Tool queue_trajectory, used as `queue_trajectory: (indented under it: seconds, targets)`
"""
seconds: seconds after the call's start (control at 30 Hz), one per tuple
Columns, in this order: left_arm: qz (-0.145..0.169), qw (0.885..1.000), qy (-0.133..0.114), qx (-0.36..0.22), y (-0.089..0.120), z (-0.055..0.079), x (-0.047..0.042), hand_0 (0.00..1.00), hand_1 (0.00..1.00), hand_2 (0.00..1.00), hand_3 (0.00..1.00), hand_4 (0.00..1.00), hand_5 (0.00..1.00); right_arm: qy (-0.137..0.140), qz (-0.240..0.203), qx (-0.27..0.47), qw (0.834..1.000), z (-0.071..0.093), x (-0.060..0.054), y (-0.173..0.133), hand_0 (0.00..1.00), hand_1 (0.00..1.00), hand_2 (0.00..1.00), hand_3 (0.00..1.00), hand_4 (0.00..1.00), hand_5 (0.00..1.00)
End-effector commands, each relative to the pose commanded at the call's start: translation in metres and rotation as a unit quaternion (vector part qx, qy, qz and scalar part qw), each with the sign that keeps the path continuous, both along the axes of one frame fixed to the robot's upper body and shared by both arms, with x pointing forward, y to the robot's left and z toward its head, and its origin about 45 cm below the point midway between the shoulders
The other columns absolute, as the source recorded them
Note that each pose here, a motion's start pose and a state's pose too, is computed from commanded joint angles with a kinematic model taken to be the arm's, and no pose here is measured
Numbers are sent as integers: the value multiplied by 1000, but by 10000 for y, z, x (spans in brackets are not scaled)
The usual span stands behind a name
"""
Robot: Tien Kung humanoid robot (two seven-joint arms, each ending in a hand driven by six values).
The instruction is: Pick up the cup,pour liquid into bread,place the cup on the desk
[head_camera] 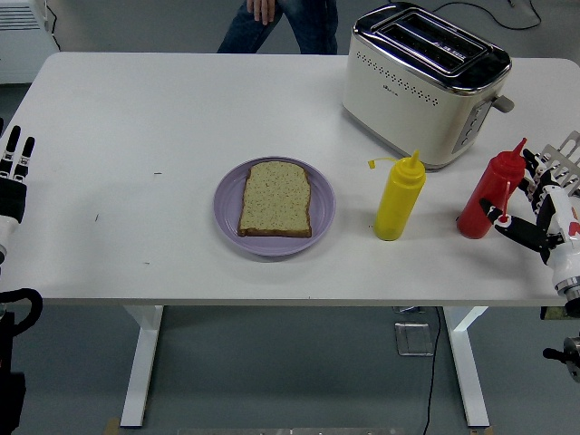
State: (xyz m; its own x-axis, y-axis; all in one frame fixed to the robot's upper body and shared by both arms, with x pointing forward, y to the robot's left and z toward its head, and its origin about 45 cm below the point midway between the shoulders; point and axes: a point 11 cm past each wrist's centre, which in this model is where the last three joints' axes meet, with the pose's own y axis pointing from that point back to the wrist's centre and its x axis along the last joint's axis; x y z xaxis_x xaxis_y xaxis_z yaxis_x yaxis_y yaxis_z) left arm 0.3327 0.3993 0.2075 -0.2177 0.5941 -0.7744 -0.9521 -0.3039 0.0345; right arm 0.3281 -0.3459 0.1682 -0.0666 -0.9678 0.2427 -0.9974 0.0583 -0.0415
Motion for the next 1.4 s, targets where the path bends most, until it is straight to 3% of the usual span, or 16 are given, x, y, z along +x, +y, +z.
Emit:
queue_trajectory:
  seconds: [0.03, 0.07, 0.43, 0.47, 0.63, 0.67, 0.83, 0.87, 1.03, 1.07, 1.23, 1.27, 1.4]
  targets:
    - [0, 1000, 0, 0, -3, -2, 0, 784, 740, 740, 699, 515, 998, -1, 1, 3, 1000, -1, 8, 16, 969, 905, 968, 998, 853, 125]
    - [-1, 1000, 1, 0, -5, -5, -1, 785, 740, 740, 699, 514, 998, -1, 1, 8, 1000, -6, 19, 37, 936, 873, 906, 996, 856, 128]
    - [0, 1000, 4, 0, -2, -27, -15, 786, 740, 740, 699, 514, 998, 0, 11, 36, 999, -26, 70, 161, 931, 865, 881, 974, 873, 136]
    - [0, 1000, 4, 0, -3, -28, -14, 787, 740, 742, 699, 513, 997, -2, 11, 40, 999, -23, 85, 178, 898, 828, 813, 917, 861, 127]
    - [0, 1000, 3, 0, -1, -20, -10, 787, 740, 742, 699, 513, 997, -6, 8, 47, 999, -16, 143, 224, 898, 828, 813, 917, 861, 127]
    - [0, 1000, 2, 0, 0, -15, -8, 787, 742, 741, 700, 515, 998, -6, 5, 49, 999, -18, 157, 232, 853, 756, 708, 851, 866, 134]
    - [2, 1000, 1, 0, 14, -7, -9, 787, 742, 741, 700, 515, 998, -6, -8, 60, 998, -39, 188, 234, 853, 756, 708, 851, 866, 134]
    - [3, 1000, 1, 0, 18, -7, -11, 788, 743, 742, 699, 514, 996, -5, -11, 65, 998, -44, 195, 239, 762, 659, 611, 754, 882, 142]
    - [3, 1000, 1, -1, 21, -7, -12, 788, 743, 742, 699, 514, 996, -6, -21, 75, 997, -56, 216, 262, 762, 659, 611, 754, 882, 142]
    - [3, 1000, 1, -1, 21, -7, -12, 788, 743, 742, 698, 513, 994, -6, -23, 78, 997, -60, 223, 272, 652, 543, 506, 637, 880, 141]
    - [3, 1000, 1, -1, 18, -9, -12, 788, 743, 742, 698, 513, 994, -4, -34, 85, 996, -89, 248, 317, 652, 543, 506, 637, 880, 141]
    - [3, 1000, 1, -1, 18, -9, -11, 788, 744, 742, 699, 513, 991, -4, -36, 85, 996, -93, 251, 320, 447, 368, 373, 474, 874, 137]
    - [4, 1000, 0, -1, 21, -6, -11, 788, 744, 742, 699, 513, 991, -7, -49, 87, 995, -101, 257, 318, 447, 368, 373, 474, 874, 137]
